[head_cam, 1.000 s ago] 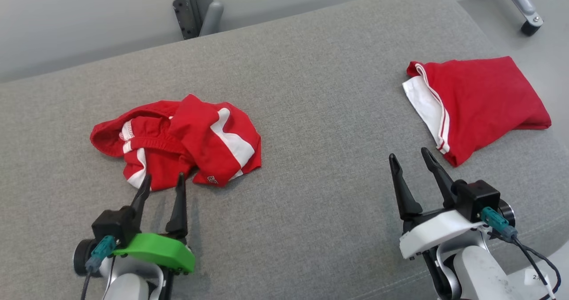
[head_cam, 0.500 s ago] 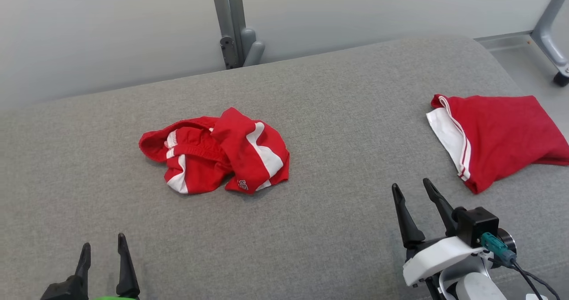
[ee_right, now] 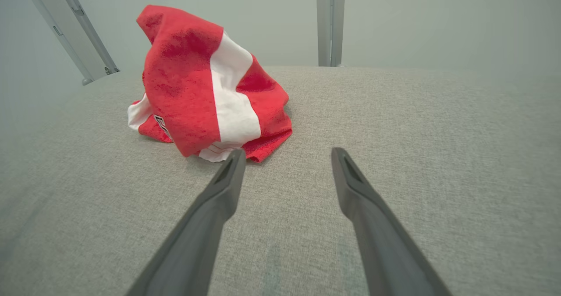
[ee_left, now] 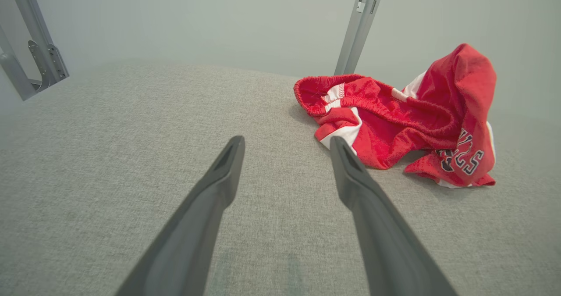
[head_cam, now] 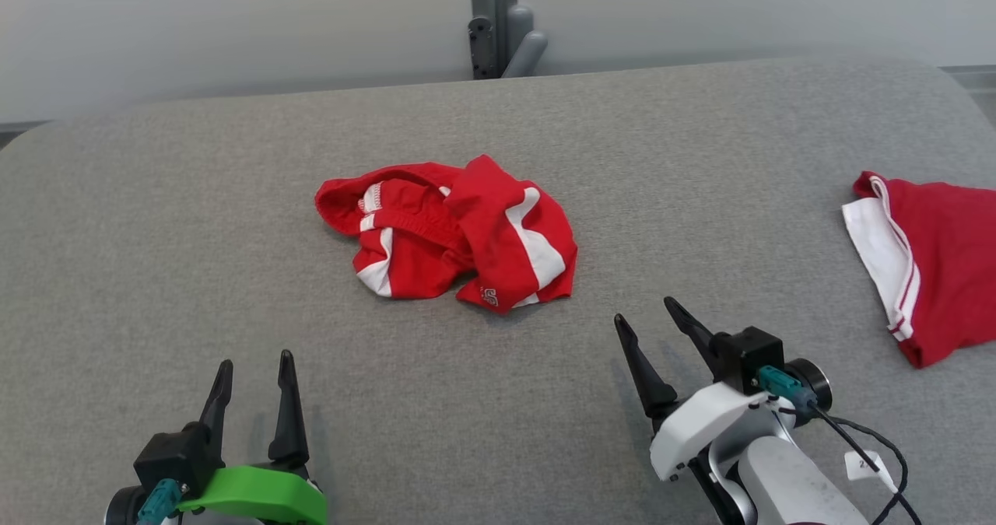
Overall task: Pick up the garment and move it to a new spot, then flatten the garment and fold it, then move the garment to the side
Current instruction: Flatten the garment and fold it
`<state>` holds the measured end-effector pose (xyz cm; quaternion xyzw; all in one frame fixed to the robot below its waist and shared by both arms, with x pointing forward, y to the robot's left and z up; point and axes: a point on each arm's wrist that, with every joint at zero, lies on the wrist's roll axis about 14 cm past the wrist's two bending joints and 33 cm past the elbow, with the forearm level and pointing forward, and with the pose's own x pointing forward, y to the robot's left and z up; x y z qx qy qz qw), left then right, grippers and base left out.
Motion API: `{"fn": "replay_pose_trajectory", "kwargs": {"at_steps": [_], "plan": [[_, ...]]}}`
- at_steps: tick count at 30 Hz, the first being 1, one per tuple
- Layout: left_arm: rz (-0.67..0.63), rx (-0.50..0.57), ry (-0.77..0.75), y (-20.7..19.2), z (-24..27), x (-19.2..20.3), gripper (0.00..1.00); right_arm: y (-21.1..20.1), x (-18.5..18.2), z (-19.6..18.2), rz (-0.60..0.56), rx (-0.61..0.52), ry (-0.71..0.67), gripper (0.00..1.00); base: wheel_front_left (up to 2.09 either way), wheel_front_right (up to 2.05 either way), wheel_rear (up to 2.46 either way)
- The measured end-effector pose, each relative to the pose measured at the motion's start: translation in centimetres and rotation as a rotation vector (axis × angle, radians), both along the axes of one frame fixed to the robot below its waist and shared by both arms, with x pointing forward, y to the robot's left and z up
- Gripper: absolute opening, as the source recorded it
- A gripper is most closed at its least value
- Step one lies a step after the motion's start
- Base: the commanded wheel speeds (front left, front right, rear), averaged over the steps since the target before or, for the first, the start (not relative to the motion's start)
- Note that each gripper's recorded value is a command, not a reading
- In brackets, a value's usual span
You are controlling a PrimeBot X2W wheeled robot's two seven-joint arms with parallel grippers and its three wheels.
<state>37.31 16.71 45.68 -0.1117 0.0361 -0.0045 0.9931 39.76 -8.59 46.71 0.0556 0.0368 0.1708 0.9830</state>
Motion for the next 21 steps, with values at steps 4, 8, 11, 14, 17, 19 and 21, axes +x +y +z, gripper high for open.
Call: {"fn": "replay_pose_trajectory", "kwargs": {"at_steps": [4, 8, 11, 14, 17, 19, 21], "plan": [[0.051, -0.001, 0.016, 1.6, -0.5, -0.6, 1.0, 2.0, 1.7, -1.3, 0.067, -0.017, 0.041, 1.0, 0.0, 0.0, 0.0], [0.101, 0.001, 0.025, 3.1, -0.6, -1.0, 1.0, 3.8, 3.6, -2.9, 0.12, -0.038, 0.082, 1.0, 0.0, 0.0, 0.0], [0.134, -0.007, 0.026, 4.1, -0.6, -1.2, 1.0, 4.5, 4.6, -4.2, 0.133, -0.041, 0.119, 1.0, 0.0, 0.0, 0.0], [0.158, -0.005, 0.047, 4.7, -1.2, -1.8, 1.0, 5.4, 5.3, -5.6, 0.147, -0.034, 0.161, 0.99, 0.0, 0.0, 0.0], [0.182, -0.003, 0.065, 5.5, -1.7, -2.1, 1.0, 6.4, 5.9, -6.7, 0.163, -0.026, 0.194, 0.81, 0.0, 0.0, 0.0], [0.198, 0.0, 0.075, 5.9, -1.9, -2.2, 1.0, 6.9, 5.9, -7.8, 0.175, -0.024, 0.224, 0.49, 0.0, 0.0, 0.0], [0.209, 0.003, 0.088, 6.2, -2.3, -2.4, 1.0, 7.4, 6.2, -8.2, 0.182, -0.019, 0.233, 0.31, 0.0, 0.0, 0.0]]}}
